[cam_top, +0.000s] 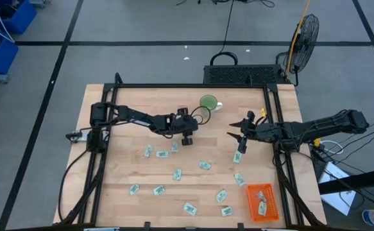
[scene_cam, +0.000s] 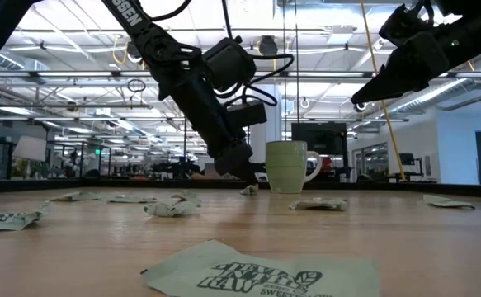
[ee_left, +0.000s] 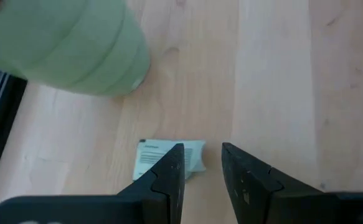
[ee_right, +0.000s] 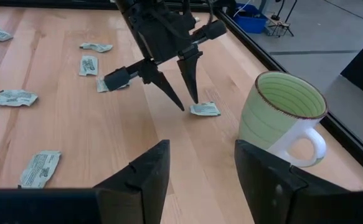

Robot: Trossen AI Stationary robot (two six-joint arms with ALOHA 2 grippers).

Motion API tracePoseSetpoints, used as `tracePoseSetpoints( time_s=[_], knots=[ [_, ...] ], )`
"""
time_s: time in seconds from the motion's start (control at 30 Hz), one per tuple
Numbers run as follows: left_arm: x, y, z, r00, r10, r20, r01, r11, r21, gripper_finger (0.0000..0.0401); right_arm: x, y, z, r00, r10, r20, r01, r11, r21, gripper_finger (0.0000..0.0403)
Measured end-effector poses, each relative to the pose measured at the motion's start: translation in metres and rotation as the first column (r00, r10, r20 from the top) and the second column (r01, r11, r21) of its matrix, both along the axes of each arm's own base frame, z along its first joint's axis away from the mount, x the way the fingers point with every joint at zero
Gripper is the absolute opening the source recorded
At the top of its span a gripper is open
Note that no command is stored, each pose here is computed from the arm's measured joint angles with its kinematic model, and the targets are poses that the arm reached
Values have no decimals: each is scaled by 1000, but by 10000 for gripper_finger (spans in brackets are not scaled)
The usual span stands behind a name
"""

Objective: Pick and place Stevia / Truvia into bins
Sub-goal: Put the stevia packet into the orange bin

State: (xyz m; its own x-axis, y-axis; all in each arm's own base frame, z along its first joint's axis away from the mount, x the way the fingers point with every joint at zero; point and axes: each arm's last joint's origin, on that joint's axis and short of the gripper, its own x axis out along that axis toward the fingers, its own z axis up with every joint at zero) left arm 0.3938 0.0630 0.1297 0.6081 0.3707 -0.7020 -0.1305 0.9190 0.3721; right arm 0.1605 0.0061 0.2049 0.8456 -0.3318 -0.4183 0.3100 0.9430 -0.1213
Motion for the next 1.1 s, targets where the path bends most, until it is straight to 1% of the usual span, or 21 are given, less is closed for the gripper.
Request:
tracePoseSetpoints(
  time_s=[0.17,0.33,0.53,0.7,0.83,0.97,1.1],
  knots=[
    [-2,10,0,1000,28,2,-28,1000,-3,113,0,0,0,1000,0,0,0,1000,0,173],
    [-2,12,0,1000,19,16,-18,998,-61,113,0,0,0,1000,0,0,0,1000,0,172],
    [-1,7,0,1000,-3,13,4,999,-54,113,0,0,0,1000,0,0,0,1000,0,172],
    [-3,16,0,999,40,9,-40,999,-27,113,0,0,0,1000,0,0,0,1000,0,172],
    [-3,18,0,999,43,20,-42,998,-39,113,0,0,0,1000,0,0,0,1000,0,172],
    [-1,19,-9,999,33,12,-32,998,-52,113,0,0,0,1000,1,-1,-1,1000,-2,171],
    [3,19,-22,1000,22,8,-22,999,-28,113,0,0,0,1000,2,-3,-2,1000,-3,171]
  ],
)
